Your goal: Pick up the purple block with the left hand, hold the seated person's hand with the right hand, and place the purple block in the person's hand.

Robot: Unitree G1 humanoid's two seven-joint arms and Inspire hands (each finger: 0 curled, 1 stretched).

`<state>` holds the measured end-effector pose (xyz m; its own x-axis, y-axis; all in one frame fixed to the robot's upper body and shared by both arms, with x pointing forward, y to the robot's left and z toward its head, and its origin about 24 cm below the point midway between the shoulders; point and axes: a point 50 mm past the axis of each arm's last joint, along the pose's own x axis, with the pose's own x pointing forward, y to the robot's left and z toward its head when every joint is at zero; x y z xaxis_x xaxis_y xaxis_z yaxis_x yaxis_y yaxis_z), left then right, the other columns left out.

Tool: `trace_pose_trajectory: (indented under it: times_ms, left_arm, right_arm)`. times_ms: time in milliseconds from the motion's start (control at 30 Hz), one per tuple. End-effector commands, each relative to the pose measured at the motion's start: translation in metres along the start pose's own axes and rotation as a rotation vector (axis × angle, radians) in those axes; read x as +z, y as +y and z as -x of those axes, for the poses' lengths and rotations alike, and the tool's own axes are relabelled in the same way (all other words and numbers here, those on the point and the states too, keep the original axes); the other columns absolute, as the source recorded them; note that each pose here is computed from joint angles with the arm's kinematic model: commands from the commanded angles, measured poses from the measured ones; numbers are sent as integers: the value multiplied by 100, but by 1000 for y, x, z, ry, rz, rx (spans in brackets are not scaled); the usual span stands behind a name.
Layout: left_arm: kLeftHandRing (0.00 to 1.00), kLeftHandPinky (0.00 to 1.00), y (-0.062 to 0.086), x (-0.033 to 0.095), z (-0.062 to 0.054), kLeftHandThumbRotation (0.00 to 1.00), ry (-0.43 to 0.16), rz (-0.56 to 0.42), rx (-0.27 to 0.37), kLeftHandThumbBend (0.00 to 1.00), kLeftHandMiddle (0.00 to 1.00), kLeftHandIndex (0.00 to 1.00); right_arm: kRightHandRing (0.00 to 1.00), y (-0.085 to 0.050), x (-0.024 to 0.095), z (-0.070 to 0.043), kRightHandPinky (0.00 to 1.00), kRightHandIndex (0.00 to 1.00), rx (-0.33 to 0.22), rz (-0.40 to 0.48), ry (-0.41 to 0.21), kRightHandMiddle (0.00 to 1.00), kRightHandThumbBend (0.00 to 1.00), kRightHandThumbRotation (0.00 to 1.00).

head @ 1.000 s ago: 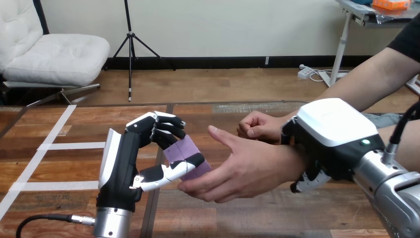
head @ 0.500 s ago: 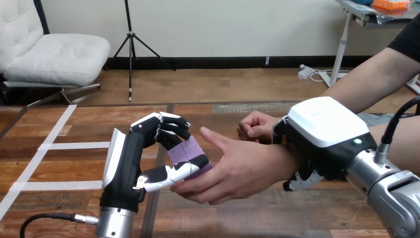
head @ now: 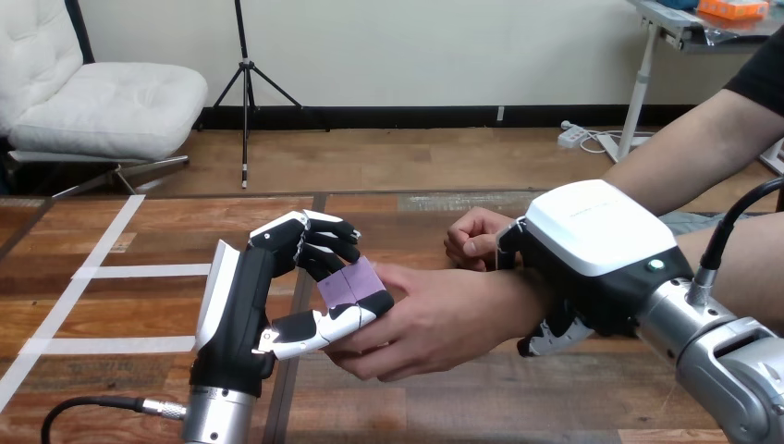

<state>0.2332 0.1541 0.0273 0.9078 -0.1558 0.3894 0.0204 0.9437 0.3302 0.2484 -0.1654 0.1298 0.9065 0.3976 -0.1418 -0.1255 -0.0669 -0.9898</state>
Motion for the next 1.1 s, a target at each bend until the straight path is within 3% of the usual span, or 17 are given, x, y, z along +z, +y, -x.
trace_pose_trajectory:
  times_ms: [0,1067]
  left_arm:
    - [46,40,-1,19,-16,9,-127,29,12,71,52,54]
    - [46,39,-12,21,-13,10,-133,40,-44,69,53,55]
  right_arm:
    - [35,-12,-1,-8,29,47,-75,-2,-3,41,80,0]
    - [33,-8,0,-7,27,46,-69,-19,-13,40,78,0]
